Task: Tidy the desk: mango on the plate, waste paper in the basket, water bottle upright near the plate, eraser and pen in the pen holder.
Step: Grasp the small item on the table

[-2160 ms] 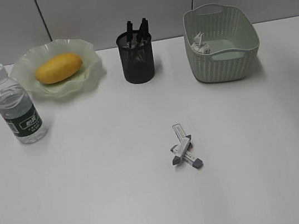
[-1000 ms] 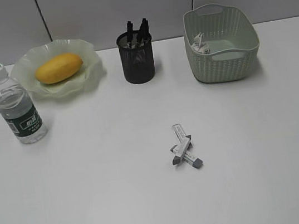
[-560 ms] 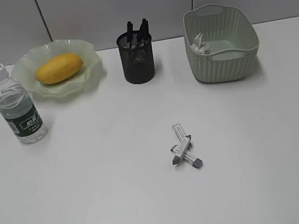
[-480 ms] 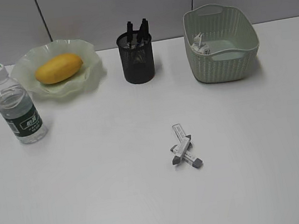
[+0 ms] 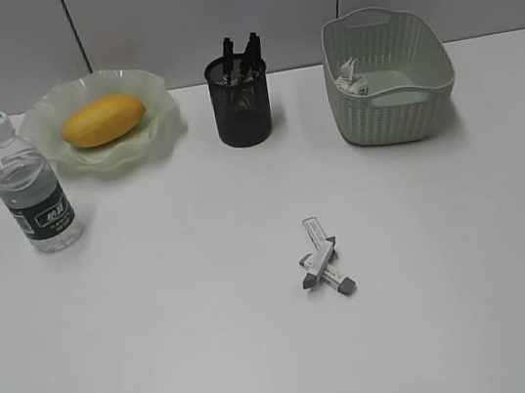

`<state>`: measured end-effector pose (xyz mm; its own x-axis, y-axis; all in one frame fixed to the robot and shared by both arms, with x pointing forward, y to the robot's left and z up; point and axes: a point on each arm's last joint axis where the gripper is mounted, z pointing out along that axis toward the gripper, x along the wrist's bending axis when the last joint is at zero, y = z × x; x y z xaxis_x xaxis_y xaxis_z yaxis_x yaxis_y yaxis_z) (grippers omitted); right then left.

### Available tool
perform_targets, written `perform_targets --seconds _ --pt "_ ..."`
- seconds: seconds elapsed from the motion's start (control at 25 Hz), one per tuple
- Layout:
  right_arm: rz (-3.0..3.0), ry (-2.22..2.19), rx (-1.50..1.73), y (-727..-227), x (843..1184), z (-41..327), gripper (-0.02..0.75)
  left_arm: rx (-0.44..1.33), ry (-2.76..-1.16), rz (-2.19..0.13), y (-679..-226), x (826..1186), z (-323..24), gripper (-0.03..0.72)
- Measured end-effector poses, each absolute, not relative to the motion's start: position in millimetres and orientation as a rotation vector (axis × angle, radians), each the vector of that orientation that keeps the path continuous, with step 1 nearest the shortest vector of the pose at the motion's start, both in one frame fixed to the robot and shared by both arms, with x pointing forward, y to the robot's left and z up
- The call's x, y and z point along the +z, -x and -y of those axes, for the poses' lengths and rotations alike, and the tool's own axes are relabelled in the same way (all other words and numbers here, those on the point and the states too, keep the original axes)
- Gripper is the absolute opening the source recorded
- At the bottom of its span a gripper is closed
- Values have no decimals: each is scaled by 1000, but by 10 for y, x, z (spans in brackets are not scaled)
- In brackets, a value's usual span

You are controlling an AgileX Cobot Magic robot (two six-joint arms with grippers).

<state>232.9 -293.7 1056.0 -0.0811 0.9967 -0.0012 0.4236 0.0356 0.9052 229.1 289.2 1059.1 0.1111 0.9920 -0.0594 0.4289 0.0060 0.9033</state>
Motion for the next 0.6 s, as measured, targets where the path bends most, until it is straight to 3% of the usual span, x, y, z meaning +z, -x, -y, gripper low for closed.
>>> perform_targets --seconds 0.6 --pt "-1571 -1526 1070 -2323 10558 2918 501 844 -1559 -1448 -2307 10592 -2892 445"
